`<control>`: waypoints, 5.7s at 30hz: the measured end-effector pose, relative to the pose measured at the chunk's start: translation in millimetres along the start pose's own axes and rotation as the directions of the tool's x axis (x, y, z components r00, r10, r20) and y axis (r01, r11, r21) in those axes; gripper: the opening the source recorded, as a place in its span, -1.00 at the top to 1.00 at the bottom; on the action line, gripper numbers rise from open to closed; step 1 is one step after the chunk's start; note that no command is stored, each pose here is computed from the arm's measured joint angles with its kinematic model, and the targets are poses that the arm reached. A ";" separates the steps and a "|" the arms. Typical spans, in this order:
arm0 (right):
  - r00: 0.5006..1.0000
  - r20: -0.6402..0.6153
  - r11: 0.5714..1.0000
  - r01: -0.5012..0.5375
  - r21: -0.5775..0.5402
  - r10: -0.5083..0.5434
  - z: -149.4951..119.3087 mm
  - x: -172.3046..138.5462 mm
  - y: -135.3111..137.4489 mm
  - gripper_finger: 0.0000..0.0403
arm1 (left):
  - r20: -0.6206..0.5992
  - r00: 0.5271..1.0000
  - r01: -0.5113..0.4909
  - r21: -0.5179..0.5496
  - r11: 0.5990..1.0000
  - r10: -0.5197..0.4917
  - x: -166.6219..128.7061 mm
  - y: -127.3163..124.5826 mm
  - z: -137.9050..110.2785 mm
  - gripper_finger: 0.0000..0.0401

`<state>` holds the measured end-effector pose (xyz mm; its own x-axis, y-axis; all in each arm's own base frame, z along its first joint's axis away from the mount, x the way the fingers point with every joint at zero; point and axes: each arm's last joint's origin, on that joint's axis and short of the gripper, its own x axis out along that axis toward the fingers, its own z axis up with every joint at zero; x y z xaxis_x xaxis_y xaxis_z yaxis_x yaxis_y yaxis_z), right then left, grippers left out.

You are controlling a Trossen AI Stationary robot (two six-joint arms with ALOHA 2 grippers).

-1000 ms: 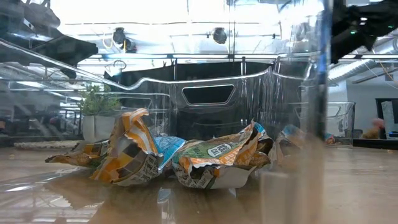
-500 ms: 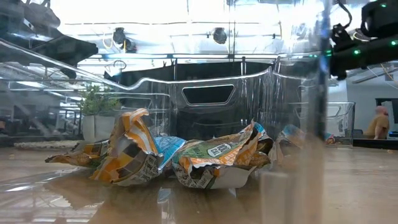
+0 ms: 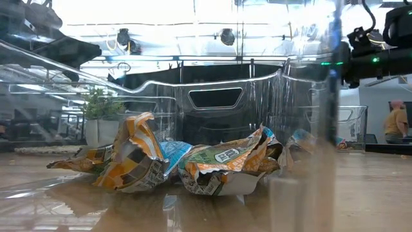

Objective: Pick and place Granola Bars by type
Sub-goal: Return to Home Position

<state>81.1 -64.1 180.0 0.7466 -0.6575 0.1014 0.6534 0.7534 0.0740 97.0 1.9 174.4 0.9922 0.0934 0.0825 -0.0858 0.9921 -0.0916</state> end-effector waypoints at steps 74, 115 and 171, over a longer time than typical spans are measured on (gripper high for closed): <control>0.740 -0.215 0.770 -0.615 0.168 0.638 -21.9 -31.6 66.9 0.54 | 0.000 1.000 0.000 0.000 1.000 0.000 0.0 0.0 0.0 0.76; 0.740 -0.217 0.771 -0.614 0.167 0.636 -22.1 -31.6 66.8 0.54 | 0.000 1.000 0.000 0.000 1.000 0.000 0.0 0.0 0.0 0.76; 0.741 -0.217 0.772 -0.614 0.166 0.636 -21.9 -31.6 66.8 0.54 | 0.000 1.000 0.000 0.000 1.000 0.000 0.0 0.0 0.0 0.76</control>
<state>103.9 6.7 159.9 0.9956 -0.0103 -0.0928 0.0251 0.9868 0.1600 97.0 1.9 174.4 0.9921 0.0937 0.0828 -0.0861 0.9921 -0.0917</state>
